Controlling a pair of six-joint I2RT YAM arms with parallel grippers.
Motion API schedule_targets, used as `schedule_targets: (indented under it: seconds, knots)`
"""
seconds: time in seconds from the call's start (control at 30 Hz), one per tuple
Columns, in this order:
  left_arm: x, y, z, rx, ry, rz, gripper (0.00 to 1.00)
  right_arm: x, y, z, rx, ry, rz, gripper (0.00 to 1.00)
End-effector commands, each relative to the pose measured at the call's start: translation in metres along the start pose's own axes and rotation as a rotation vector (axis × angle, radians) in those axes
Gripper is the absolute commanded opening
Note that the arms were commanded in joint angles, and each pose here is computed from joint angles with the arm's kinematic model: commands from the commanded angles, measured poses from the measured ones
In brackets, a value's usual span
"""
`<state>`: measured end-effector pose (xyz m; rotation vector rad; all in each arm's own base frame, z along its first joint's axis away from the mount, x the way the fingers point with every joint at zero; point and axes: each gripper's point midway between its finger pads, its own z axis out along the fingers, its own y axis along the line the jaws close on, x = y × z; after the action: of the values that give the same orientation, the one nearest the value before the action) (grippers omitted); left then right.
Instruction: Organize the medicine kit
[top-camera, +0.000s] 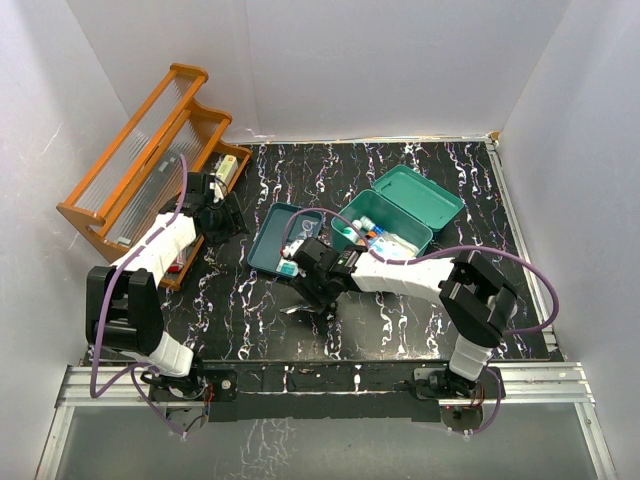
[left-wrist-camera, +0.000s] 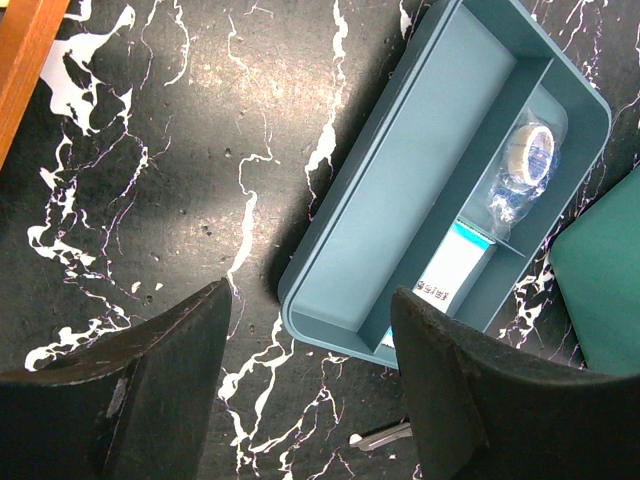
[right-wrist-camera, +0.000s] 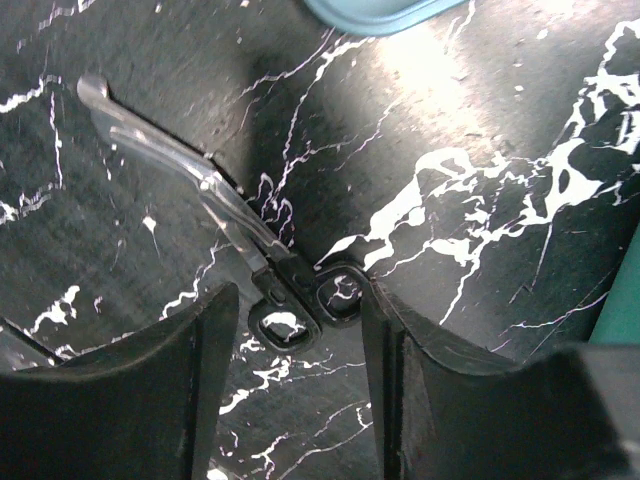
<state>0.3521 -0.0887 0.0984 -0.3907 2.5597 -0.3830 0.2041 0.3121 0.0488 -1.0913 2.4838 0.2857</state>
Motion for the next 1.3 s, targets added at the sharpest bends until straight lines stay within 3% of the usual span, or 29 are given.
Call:
schedule_targets:
  seconds: [0.0,0.17,0.47,0.77,1.13,1.27]
  knots:
    - [-0.005,-0.003,-0.011,0.014,-0.036,-0.009,0.64,0.011,0.010,-0.003,-0.081,0.054,-0.114,0.53]
    - [-0.006,0.000,-0.011,-0.001,-0.045,-0.010,0.64,0.008,0.010,0.009,-0.073,0.075,-0.174,0.56]
    - [-0.006,0.002,-0.005,-0.019,-0.016,0.005,0.64,-0.007,0.012,0.019,-0.037,0.055,-0.309,0.44]
    - [-0.013,0.001,-0.001,-0.020,-0.024,0.009,0.64,0.015,0.013,0.024,-0.038,0.128,-0.292,0.39]
    - [-0.014,-0.001,0.001,-0.009,-0.023,0.013,0.64,0.060,0.032,0.011,-0.188,0.271,-0.255,0.45]
    - [-0.015,-0.002,0.002,-0.007,-0.022,0.014,0.64,0.069,0.028,0.016,-0.163,0.301,-0.243,0.40]
